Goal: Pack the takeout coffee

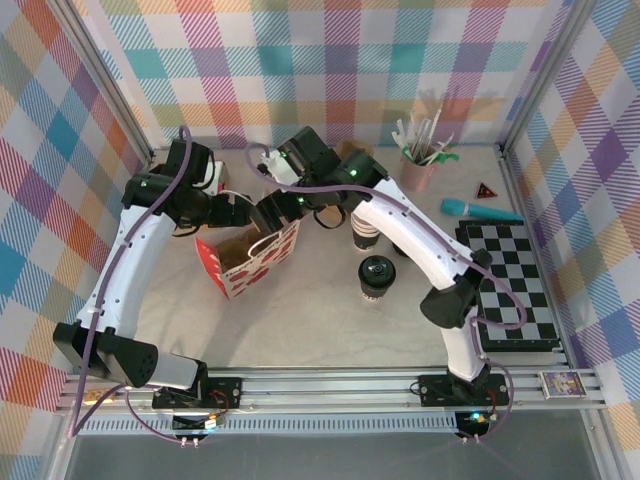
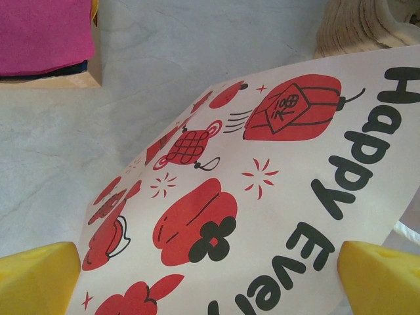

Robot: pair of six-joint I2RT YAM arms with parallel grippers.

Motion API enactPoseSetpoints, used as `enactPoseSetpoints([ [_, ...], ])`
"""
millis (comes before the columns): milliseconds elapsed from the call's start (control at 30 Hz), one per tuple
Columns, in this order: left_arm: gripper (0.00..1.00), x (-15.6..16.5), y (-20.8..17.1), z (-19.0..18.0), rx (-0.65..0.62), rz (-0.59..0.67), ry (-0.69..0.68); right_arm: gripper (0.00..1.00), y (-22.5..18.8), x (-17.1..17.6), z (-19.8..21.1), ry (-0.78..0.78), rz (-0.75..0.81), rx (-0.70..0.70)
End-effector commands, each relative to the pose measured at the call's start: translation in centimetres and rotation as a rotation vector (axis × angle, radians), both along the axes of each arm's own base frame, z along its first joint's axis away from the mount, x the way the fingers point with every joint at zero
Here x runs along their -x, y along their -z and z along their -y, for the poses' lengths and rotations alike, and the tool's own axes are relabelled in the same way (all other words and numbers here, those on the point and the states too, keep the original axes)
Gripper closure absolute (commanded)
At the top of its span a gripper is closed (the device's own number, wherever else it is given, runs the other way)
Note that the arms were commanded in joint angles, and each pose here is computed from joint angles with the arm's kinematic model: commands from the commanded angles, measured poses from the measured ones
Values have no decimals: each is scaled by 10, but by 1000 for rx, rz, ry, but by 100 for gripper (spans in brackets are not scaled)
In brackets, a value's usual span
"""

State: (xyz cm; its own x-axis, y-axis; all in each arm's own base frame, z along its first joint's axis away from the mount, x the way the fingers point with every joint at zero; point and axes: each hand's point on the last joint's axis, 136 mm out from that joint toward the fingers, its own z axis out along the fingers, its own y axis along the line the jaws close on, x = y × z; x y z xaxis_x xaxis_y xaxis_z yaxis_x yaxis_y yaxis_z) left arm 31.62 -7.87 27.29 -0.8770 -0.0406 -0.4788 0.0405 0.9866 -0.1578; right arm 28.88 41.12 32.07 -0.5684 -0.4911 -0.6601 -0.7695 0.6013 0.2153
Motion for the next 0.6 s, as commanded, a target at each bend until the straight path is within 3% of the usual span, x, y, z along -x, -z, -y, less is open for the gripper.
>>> enactPoseSetpoints([
  [0,0,0,-1,-2,-1,-9,10,13,-18,0,7,-2,85,-13],
  [567,0,9,-7,-3,2,8,16,14,-17,-23,-22,-3,108,-33],
])
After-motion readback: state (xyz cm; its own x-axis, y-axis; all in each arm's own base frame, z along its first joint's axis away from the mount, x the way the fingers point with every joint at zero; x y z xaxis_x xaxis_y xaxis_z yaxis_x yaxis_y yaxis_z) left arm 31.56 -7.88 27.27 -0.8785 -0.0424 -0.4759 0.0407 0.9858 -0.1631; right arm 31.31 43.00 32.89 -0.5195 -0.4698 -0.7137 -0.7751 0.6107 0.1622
